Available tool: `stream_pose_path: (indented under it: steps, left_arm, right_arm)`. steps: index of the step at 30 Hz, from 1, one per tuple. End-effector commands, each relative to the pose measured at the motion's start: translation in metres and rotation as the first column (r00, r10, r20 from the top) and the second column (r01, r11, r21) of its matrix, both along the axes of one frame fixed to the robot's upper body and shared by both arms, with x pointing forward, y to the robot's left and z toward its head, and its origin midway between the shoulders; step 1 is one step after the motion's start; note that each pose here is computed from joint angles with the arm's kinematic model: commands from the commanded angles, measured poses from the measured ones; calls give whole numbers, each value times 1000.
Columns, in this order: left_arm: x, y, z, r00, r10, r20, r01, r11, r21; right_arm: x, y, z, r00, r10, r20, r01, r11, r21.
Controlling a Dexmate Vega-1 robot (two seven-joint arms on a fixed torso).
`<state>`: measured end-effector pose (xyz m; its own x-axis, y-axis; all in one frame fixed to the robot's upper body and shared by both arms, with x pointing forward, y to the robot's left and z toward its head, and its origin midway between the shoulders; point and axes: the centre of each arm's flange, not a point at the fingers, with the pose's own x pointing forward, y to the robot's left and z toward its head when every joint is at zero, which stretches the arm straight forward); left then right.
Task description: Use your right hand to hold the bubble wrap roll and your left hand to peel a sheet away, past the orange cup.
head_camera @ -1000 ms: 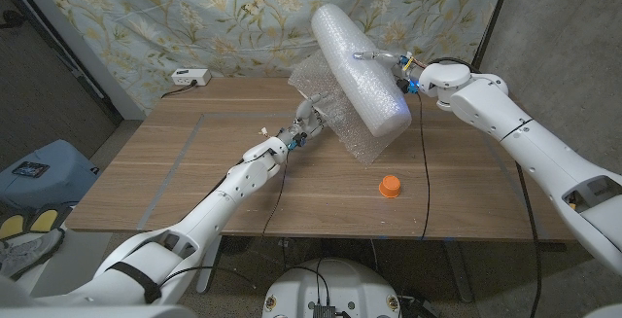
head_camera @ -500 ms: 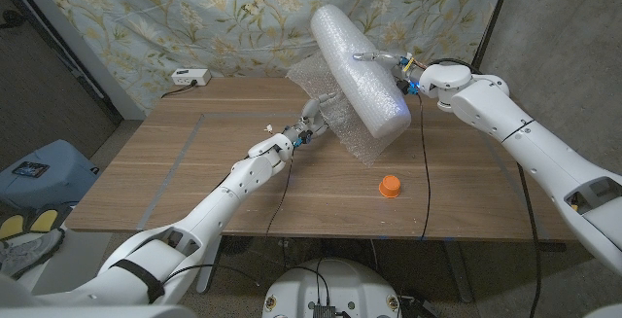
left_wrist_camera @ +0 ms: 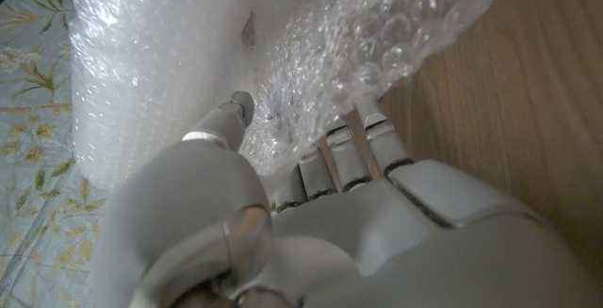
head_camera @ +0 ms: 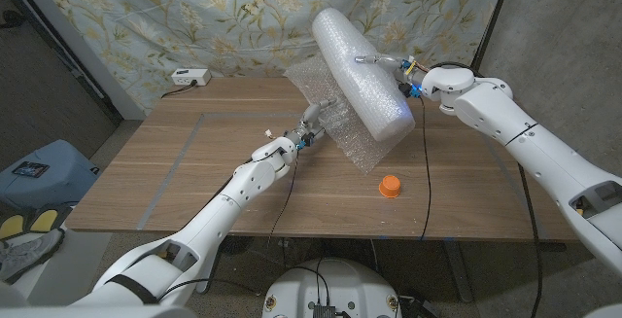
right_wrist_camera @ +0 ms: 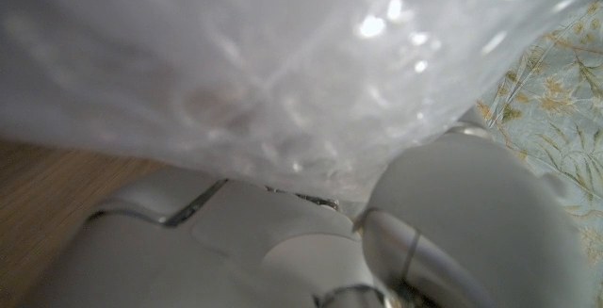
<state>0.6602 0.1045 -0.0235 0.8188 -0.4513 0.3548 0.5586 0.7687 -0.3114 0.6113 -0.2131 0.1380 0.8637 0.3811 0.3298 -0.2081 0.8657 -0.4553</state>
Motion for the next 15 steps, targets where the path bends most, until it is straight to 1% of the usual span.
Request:
stream_pose_path:
  steps: [1,15]
  left_arm:
    - [-5,6,-4,999,39,-28,-40,999,-13]
    - [2,19,-1,998,52,-40,-52,999,-1]
  right_arm:
    - [2,2,-4,1000,5,-20,-5,1000,3]
    - [9,1,-9,998,4,-65,-3,1000,8]
